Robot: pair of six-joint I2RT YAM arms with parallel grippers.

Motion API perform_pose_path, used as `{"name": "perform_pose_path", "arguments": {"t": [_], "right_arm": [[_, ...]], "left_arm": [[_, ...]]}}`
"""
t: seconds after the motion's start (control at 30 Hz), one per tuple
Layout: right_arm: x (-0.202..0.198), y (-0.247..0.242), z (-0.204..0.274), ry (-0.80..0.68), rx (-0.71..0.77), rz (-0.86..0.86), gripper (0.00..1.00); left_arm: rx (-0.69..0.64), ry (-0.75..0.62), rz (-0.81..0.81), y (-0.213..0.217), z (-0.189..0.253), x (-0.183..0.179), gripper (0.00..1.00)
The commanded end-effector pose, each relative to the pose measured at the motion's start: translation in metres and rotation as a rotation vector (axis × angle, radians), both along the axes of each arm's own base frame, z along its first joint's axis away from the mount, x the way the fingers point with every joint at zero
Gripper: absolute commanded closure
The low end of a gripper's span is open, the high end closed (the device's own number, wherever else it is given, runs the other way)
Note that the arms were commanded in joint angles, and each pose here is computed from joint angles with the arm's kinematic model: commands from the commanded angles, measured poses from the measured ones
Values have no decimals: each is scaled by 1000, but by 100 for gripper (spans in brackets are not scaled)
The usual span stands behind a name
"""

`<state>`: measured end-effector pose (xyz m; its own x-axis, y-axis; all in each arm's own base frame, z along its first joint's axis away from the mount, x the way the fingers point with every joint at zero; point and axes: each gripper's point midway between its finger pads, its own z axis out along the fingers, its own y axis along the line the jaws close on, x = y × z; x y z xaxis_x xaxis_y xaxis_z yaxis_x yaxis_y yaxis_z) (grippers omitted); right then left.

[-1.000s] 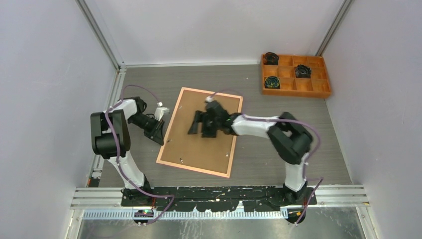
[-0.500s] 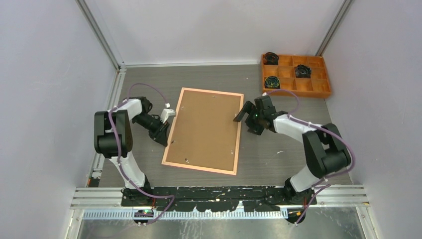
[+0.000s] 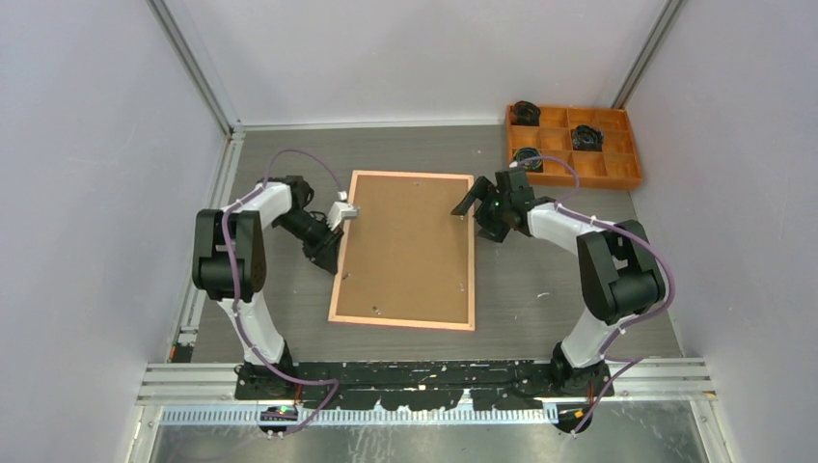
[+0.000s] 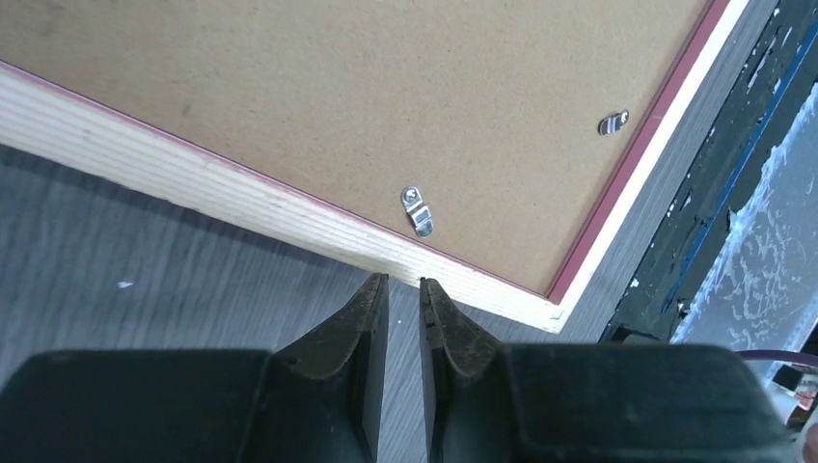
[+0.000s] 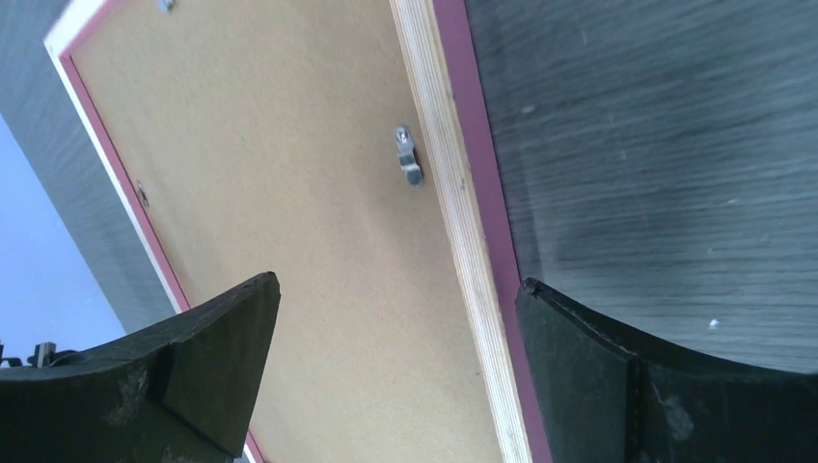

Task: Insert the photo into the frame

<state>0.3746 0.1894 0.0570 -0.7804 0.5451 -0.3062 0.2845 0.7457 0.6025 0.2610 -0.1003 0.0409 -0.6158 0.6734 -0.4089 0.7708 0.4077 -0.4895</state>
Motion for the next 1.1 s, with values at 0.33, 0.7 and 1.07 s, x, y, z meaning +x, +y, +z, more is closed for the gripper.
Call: {"name": "perform_pose_path", "arguments": {"t": [0.33,0.7,1.07], "right_arm": [[-40,142,81,-260,5,280,21],[-108,281,50,-252,156,608,23],[-123,303,26,-229,163,665,62]], "left_arm": [[-43,-16,53,9,4,22,59],[-54,49,119,4,0,45,66],[-41,99,126,2,-7,48,72]]}}
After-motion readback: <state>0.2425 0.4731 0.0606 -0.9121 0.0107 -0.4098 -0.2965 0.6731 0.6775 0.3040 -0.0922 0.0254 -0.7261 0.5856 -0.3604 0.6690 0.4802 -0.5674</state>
